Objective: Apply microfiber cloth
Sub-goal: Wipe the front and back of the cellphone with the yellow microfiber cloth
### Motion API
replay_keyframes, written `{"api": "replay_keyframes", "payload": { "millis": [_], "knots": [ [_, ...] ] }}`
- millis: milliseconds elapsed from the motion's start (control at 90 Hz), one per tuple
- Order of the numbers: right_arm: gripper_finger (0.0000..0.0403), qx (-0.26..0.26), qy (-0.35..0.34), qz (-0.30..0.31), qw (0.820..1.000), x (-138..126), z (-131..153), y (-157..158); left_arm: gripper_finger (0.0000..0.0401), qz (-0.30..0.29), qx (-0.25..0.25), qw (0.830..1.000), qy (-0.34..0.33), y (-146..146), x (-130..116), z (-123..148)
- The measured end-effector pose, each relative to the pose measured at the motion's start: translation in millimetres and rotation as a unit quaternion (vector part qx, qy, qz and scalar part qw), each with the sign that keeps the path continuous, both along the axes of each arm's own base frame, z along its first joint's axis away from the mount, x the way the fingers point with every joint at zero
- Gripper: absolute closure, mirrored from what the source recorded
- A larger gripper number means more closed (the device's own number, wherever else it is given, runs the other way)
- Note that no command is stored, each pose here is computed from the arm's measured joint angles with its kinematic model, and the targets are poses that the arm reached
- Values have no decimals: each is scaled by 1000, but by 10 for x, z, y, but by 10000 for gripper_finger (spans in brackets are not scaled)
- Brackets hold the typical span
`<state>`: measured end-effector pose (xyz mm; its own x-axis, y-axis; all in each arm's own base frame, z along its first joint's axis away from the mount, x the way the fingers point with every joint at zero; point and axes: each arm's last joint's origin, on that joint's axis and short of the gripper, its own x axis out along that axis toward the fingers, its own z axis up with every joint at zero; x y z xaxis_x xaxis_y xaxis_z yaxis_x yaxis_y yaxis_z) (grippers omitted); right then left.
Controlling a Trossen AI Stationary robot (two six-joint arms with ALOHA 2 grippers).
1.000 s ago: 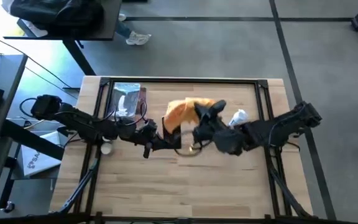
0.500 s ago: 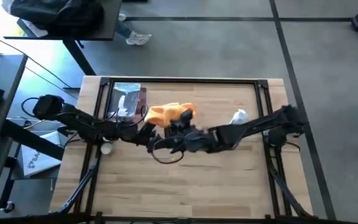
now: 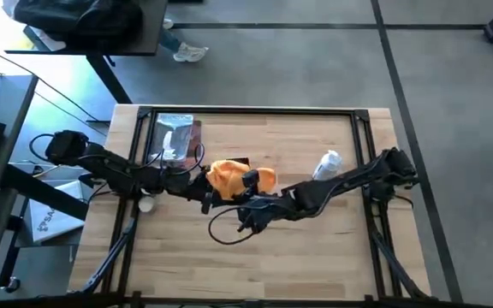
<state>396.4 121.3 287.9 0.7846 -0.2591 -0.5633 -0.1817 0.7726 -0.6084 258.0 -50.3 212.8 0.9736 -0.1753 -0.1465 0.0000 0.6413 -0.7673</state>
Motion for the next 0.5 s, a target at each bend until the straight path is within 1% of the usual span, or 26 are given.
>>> {"api": "replay_keyframes", "payload": {
  "millis": [156,256,500],
  "knots": [
    [403,36,-21,10,999,61,50,-104,388,-30,31,999,-9,-22,-5,6],
    [403,33,-43,18,998,112,89,-167,388,-51,35,998,-12,-54,-11,9],
    [403,19,-85,6,996,207,169,-370,388,-71,36,997,-9,-134,-32,2]
  ]
}}
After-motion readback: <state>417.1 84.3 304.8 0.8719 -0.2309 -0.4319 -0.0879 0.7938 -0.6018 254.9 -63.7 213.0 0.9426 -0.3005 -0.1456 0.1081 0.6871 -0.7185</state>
